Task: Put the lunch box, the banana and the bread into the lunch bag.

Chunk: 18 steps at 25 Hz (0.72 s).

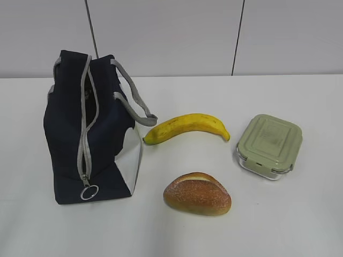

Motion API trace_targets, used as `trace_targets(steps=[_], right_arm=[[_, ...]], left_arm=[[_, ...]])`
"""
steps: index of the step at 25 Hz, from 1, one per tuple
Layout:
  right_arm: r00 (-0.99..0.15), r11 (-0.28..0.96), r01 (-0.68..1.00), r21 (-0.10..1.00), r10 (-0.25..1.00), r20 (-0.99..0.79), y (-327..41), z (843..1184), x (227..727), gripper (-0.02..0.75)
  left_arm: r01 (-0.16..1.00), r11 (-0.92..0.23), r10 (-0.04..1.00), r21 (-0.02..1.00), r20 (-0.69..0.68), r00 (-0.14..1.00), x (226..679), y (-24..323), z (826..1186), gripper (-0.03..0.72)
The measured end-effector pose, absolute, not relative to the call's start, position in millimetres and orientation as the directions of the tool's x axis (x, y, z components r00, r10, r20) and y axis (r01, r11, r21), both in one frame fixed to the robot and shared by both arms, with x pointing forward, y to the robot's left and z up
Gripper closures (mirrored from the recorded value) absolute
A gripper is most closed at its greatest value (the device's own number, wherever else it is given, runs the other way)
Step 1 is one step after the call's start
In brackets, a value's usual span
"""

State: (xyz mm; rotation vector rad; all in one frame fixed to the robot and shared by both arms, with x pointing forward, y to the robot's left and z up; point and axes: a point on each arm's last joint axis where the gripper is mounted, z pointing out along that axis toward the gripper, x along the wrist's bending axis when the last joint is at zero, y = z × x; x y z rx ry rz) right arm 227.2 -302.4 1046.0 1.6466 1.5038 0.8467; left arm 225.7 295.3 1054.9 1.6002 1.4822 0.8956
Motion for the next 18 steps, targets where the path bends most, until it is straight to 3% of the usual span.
trace_targets(steps=[9, 18], right_arm=[[0.096, -0.041, 0.508, 0.86, 0.995, -0.009, -302.4, 1046.0, 227.2, 0.208], [0.096, -0.041, 0.508, 0.86, 0.995, -0.009, -302.4, 1046.0, 227.2, 0.208]], left_arm=[[0.461, -0.033, 0.997, 0.887, -0.003, 0.079, 225.7, 295.3, 1054.9, 0.042], [0.459, -0.033, 0.997, 0.888, -0.003, 0.078, 225.9, 295.3, 1056.0, 0.125]])
